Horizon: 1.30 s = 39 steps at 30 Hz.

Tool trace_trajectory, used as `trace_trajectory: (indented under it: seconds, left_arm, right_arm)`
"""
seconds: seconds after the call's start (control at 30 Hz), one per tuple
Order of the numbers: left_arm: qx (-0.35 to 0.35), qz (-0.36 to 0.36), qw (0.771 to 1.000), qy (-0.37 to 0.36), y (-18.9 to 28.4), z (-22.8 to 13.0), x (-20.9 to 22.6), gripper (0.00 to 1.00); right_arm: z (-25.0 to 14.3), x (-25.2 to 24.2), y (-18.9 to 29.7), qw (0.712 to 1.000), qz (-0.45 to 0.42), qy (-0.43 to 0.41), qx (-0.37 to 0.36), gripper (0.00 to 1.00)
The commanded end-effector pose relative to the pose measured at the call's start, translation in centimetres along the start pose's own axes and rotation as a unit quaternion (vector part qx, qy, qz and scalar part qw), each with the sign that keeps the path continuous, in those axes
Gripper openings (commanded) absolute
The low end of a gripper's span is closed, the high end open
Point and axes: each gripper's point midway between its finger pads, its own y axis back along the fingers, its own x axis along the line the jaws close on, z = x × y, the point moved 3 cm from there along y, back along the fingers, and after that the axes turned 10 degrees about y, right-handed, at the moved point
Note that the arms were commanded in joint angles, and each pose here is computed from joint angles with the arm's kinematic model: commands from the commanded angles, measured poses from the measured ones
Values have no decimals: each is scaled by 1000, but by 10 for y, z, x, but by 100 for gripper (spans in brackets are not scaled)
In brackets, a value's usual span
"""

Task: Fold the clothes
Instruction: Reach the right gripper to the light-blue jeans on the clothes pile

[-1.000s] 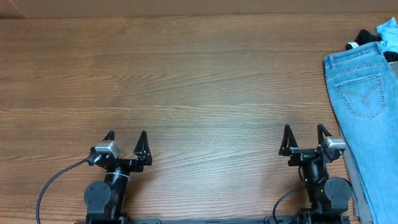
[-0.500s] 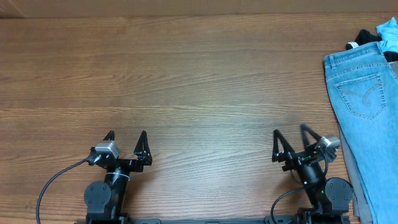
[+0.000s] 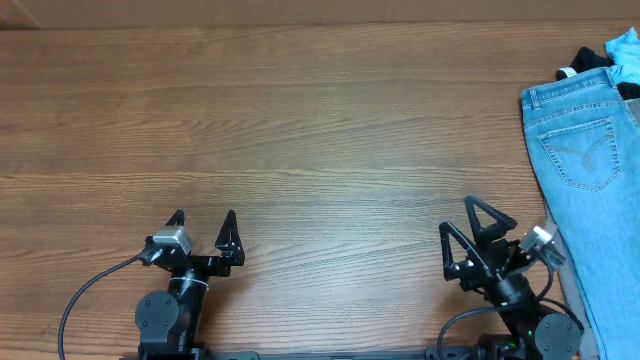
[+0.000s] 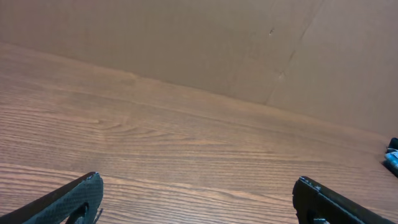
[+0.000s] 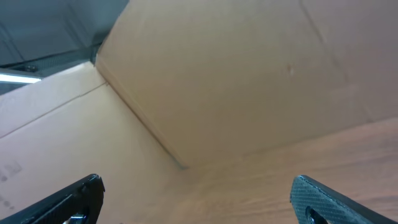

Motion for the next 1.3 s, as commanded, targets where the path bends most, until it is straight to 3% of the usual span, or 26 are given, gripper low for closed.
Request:
trace_trajectory:
  seconds: [0.0,0.2,0.4,0.57,0.7,0.83,0.97,1.1,1.27]
  left_arm:
    - [1,-6,1000,4,0,-1,-2,100]
    - [1,-6,1000,4,0,-1,-2,100]
    - [1,-6,1000,4,0,-1,-2,100]
    - [1,-6,1000,4,0,-1,-2,100]
    - [1,-6,1000,4,0,-1,-2,100]
    - [1,-6,1000,4,0,-1,-2,100]
    - [1,-6,1000,4,0,-1,-2,100]
    - [1,-6,1000,4,0,-1,-2,100]
    - [1,-6,1000,4,0,-1,-2,100]
  right_arm:
    - [46,15,-4,997,-21,60,-41,100]
    - [89,7,-34,985,-97,140,13,100]
    - [110,-57,-84,950,-238,166,118,100]
    - [83,-137,-139,893,-309,145,294,100]
    - [63,-181,-158,851,-341,105,385,100]
    - [44,-209,-167,827,-354,101,425,100]
    - [38,-253,-152,767,-451,147,431,100]
    - [9,-276,-146,728,-423,202,501,100]
    - [-13,-312,-133,675,-477,224,517,100]
